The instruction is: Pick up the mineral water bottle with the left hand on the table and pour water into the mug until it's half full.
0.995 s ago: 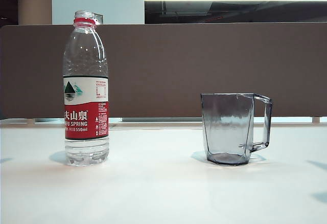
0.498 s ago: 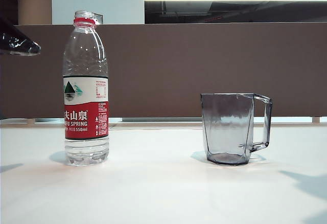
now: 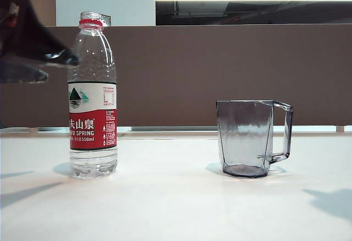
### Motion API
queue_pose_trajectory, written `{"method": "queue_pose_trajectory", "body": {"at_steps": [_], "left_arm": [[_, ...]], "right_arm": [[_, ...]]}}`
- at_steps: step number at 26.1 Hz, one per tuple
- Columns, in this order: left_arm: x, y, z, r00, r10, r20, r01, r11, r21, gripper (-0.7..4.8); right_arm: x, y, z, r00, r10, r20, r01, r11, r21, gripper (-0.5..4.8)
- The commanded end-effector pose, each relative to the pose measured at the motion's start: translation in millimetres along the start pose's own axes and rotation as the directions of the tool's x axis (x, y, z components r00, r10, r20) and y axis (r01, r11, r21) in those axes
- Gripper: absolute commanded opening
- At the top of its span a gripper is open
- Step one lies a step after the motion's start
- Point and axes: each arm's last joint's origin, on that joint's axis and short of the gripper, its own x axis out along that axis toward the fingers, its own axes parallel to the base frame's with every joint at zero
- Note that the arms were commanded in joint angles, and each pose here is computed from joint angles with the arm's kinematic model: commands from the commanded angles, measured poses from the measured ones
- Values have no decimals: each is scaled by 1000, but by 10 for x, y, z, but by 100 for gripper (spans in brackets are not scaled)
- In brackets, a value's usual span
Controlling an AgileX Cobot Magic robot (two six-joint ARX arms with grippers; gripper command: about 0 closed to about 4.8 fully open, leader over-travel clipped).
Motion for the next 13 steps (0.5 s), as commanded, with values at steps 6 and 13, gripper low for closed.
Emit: {"method": "queue_pose_trajectory", "body": {"at_steps": [6,13], "left_arm": [[159,46,27,997,-29,71,27,999,32,479],[329,94,-36,992,-79,96,75,996,47,479]], "right_arm": [[-16,1,45,1000,3,30,-3,1000,-4,-2],[-16,2,45,1000,7,30,-6,1000,-4,-2]]}}
